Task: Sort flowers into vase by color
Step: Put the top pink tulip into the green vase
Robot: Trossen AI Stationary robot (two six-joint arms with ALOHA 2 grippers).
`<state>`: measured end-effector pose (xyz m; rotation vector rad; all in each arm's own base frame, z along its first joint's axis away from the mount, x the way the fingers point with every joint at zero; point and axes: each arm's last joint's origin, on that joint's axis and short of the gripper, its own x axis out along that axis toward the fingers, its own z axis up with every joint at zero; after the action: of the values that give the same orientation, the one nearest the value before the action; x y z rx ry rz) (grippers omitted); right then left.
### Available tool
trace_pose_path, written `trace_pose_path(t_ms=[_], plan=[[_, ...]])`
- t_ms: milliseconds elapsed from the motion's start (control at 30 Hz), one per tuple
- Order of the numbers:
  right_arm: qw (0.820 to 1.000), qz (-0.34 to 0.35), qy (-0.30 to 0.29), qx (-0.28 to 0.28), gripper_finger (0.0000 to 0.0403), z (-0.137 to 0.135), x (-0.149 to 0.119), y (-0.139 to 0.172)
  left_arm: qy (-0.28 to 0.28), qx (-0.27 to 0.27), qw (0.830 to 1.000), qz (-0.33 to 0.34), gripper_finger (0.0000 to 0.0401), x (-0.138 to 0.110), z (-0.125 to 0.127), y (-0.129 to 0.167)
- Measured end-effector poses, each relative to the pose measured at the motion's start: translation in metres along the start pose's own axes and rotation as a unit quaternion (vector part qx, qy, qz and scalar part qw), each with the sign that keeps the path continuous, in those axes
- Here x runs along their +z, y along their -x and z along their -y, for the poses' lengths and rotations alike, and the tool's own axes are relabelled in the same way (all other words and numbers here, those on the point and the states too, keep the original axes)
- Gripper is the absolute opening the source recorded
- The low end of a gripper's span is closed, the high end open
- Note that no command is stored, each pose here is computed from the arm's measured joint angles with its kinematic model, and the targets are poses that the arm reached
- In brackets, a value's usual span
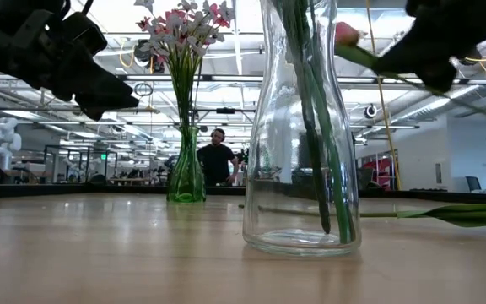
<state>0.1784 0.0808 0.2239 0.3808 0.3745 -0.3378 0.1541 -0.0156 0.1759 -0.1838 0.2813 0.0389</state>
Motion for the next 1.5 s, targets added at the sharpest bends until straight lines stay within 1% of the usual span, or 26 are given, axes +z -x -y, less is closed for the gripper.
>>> trace_pose_path(t_ms=[133, 200, 267, 367, 500, 667, 733, 833, 967, 1100, 1167, 1233, 1333, 1433, 1500], plan=[[0.999, 0.039, 0.031, -0.004, 0.0000, -0.003, 0.009, -0.019, 0.000, 0.022, 1.000, 0.005, 0.0157, 0.000, -0.001, 0.000], [0.997, 0.067, 0.035, -0.005, 0.0000, -0.001, 0.018, -0.029, -0.001, 0.035, 0.999, 0.008, 0.0157, 0.000, -0.002, 0.000], [0.995, 0.086, 0.041, 0.007, 0.0000, 0.003, 0.028, -0.038, 0.000, 0.045, 0.999, 0.010, 0.0157, 0.001, -0.003, 0.000], [0.992, 0.112, 0.050, 0.033, 0.0000, 0.012, 0.043, -0.052, -0.001, 0.052, 0.999, 0.012, 0.0157, 0.001, -0.003, 0.000], [0.986, 0.152, 0.056, 0.046, 0.0000, 0.026, 0.059, -0.068, 0.002, 0.052, 0.999, 0.012, 0.0157, 0.001, -0.003, 0.000], [0.977, 0.194, 0.061, 0.056, 0.0000, 0.044, 0.070, -0.089, 0.002, 0.052, 0.999, 0.012, 0.0157, 0.001, -0.003, 0.000], [0.971, 0.219, 0.065, 0.063, 0.0000, 0.051, 0.074, -0.098, 0.003, 0.052, 0.999, 0.013, 0.0157, 0.001, -0.003, 0.000], [0.958, 0.264, 0.077, 0.079, 0.0000, 0.062, 0.080, -0.111, 0.003, 0.052, 0.999, 0.013, 0.0157, 0.001, -0.003, 0.000], [0.932, 0.335, 0.088, 0.107, 0.0000, 0.079, 0.086, -0.123, 0.003, 0.052, 0.999, 0.013, 0.0157, 0.001, -0.003, 0.000], [0.906, 0.390, 0.097, 0.130, 0.0000, 0.097, 0.083, -0.135, 0.003, 0.052, 0.999, 0.013, 0.0157, 0.001, -0.003, 0.000], [0.906, 0.391, 0.099, 0.130, 0.0000, 0.103, 0.085, -0.146, 0.004, 0.052, 0.999, 0.013, 0.0157, 0.001, -0.003, 0.000], [0.903, 0.393, 0.108, 0.135, 0.0000, 0.105, 0.090, -0.157, 0.005, 0.052, 0.999, 0.015, 0.0157, 0.001, -0.003, 0.000], [0.886, 0.406, 0.132, 0.181, 0.0000, 0.098, 0.107, -0.174, 0.005, 0.051, 0.999, 0.017, 0.0157, 0.002, -0.003, 0.000], [0.859, 0.430, 0.166, 0.223, 0.0000, 0.088, 0.129, -0.186, 0.005, 0.051, 0.999, 0.017, 0.0157, 0.002, -0.003, 0.000], [0.845, 0.449, 0.183, 0.227, 0.0000, 0.083, 0.141, -0.190, 0.005, 0.051, 0.999, 0.019, 0.0157, 0.002, -0.003, 0.000]])
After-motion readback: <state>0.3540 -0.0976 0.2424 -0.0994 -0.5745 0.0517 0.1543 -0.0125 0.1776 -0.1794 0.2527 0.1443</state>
